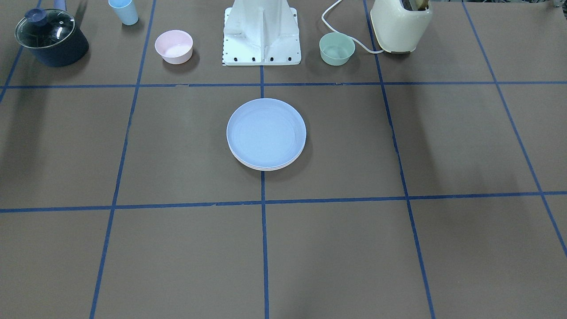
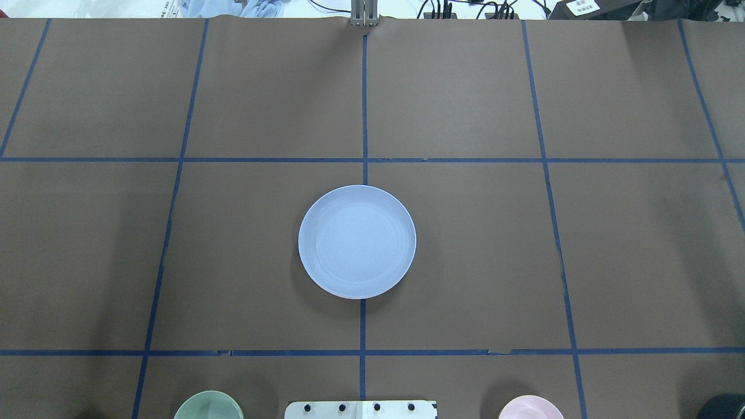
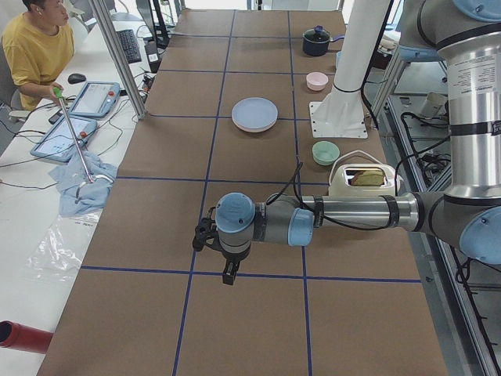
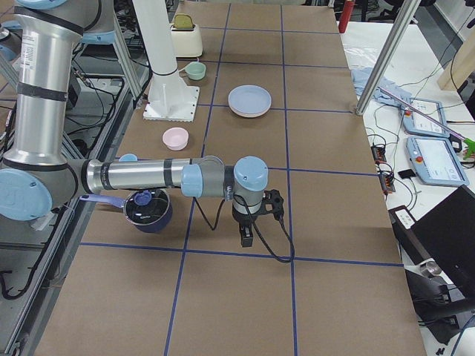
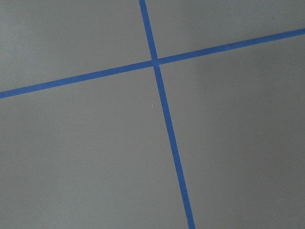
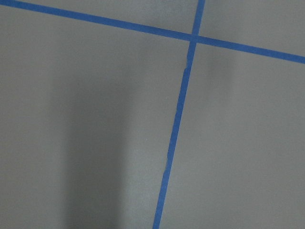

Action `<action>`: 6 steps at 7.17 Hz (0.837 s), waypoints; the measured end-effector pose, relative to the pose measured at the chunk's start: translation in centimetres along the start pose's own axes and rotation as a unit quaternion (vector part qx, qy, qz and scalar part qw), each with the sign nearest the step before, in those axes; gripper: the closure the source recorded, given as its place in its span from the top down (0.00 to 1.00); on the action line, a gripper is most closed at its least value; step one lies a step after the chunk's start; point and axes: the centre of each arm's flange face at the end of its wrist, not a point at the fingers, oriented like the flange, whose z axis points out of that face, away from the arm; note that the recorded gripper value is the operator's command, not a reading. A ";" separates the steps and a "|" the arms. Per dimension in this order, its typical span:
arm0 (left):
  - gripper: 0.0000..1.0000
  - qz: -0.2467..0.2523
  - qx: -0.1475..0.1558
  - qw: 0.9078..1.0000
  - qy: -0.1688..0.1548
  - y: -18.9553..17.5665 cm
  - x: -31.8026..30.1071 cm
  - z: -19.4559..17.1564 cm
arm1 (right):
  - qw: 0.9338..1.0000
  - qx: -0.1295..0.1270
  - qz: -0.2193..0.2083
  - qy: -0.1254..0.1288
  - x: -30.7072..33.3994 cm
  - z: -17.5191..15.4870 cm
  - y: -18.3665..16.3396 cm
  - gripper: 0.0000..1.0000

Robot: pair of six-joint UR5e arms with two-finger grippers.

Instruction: Stack three plates with pink and blue

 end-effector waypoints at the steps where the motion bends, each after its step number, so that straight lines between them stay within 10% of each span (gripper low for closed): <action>1: 1.00 0.000 0.000 1.000 0.000 0.0 0.0 0.0 | 1.000 0.000 0.000 0.000 0.0 0.0 0.0 1.00; 6: 1.00 0.001 0.001 1.000 0.000 -0.2 0.1 -0.1 | 1.000 0.001 0.001 -0.002 -0.1 0.0 -0.1 1.00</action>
